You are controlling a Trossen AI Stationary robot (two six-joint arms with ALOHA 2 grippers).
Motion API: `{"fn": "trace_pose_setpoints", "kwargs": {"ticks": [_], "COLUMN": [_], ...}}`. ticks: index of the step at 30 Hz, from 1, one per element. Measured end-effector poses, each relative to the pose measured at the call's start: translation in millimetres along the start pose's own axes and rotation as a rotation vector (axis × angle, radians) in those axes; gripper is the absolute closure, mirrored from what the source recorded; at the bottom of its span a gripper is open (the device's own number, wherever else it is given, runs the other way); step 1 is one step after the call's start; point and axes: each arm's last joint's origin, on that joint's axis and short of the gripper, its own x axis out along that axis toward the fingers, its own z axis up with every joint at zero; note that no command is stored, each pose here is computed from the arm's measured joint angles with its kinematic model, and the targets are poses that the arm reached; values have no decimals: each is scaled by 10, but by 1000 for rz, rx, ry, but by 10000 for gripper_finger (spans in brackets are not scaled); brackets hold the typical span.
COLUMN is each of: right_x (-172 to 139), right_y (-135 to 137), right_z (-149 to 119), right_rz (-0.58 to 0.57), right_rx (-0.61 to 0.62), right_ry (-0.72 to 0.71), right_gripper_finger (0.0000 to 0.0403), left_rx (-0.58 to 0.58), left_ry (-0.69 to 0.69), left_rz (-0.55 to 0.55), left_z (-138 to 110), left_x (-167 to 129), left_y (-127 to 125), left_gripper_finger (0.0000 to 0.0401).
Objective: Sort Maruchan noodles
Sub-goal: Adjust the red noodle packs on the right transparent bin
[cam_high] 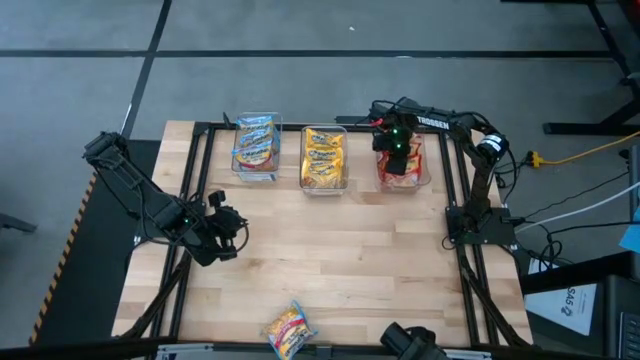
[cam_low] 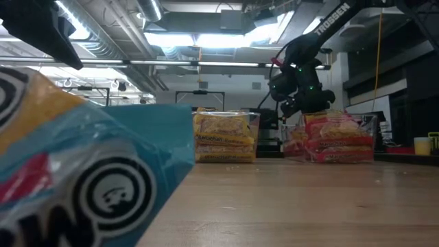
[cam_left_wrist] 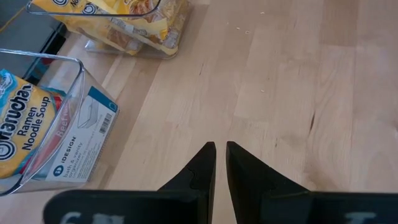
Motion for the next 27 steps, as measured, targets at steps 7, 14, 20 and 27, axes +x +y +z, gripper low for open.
{"fn": "trace_pose_setpoints", "kwargs": {"ticks": [7, 14, 20, 27], "right_x": [-103, -428, -565, -544], "right_y": [11, 16, 8, 11], "right_z": [-50, -46, -14, -45], "right_rz": [-25, -45, -60, -88], "right_rx": [-24, -19, 4, 5], "right_ry": [82, 86, 36, 86], "right_gripper_finger": [400, 401, 402, 402], "left_rx": [0, 0, 0, 0], "left_ry": [0, 0, 0, 0], "left_rz": [0, 0, 0, 0], "left_z": [0, 0, 0, 0], "left_x": [0, 0, 0, 0], "left_y": [0, 0, 0, 1], "left_gripper_finger": [368, 368, 368, 368]}}
